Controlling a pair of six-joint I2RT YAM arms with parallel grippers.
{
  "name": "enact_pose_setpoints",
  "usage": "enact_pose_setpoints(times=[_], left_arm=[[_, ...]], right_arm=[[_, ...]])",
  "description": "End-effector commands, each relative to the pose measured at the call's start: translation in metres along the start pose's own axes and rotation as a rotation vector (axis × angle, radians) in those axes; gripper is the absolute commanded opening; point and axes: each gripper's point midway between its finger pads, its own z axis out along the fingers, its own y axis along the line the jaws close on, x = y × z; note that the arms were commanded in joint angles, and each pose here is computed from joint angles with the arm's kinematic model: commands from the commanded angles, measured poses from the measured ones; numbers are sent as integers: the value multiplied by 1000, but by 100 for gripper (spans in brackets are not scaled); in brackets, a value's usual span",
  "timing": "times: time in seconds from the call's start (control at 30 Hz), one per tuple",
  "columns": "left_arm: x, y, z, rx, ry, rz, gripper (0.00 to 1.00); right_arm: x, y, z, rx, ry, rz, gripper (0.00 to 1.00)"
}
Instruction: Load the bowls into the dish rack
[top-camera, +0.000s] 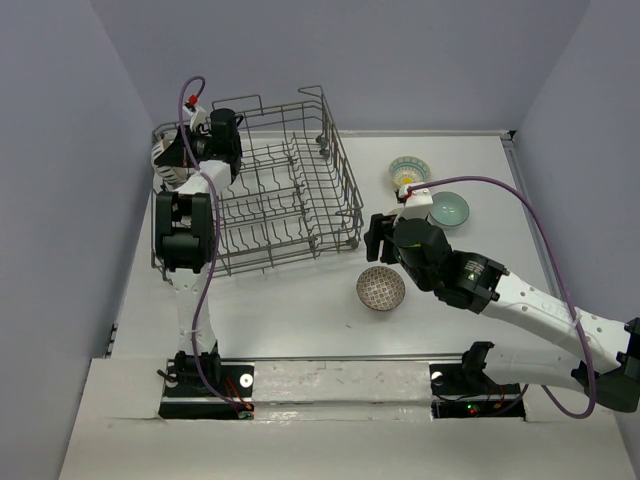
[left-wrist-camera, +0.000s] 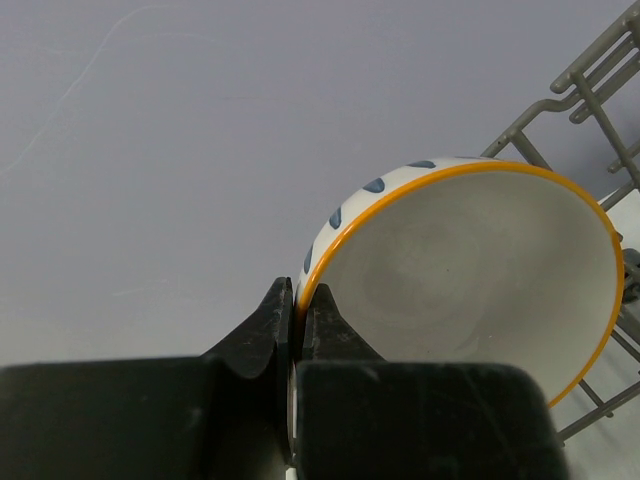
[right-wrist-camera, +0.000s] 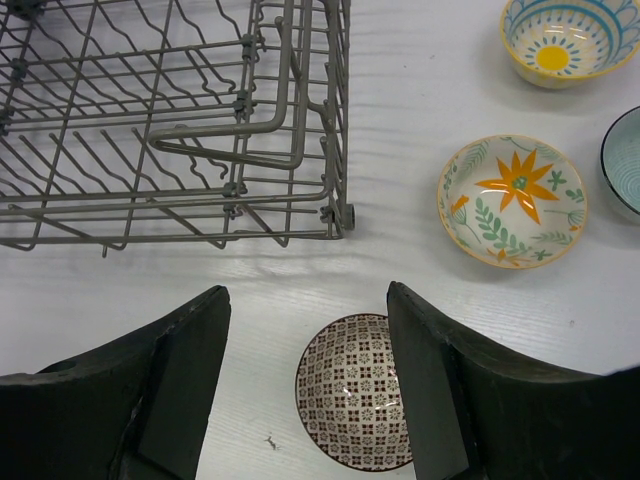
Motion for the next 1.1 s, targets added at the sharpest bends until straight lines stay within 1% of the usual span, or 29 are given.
enact_pose_setpoints(times=[0.0, 0.53, 1.0, 1.03, 1.07], left_arm=[[12, 11, -3, -95, 58, -53, 0], [21, -21, -17, -72, 37, 38, 0], [31, -37, -18, -72, 37, 116, 0], [31, -38, -19, -71, 36, 119, 2], [32, -39, -19, -71, 36, 127, 6]], right_arm=[[-14, 0, 0, 11, -59, 43, 70], [-14, -2, 2, 22, -60, 38, 70], [-13, -3, 2, 27, -61, 34, 72], [-12, -3, 2, 26, -60, 33, 71], [-14, -3, 1, 26, -63, 36, 72]])
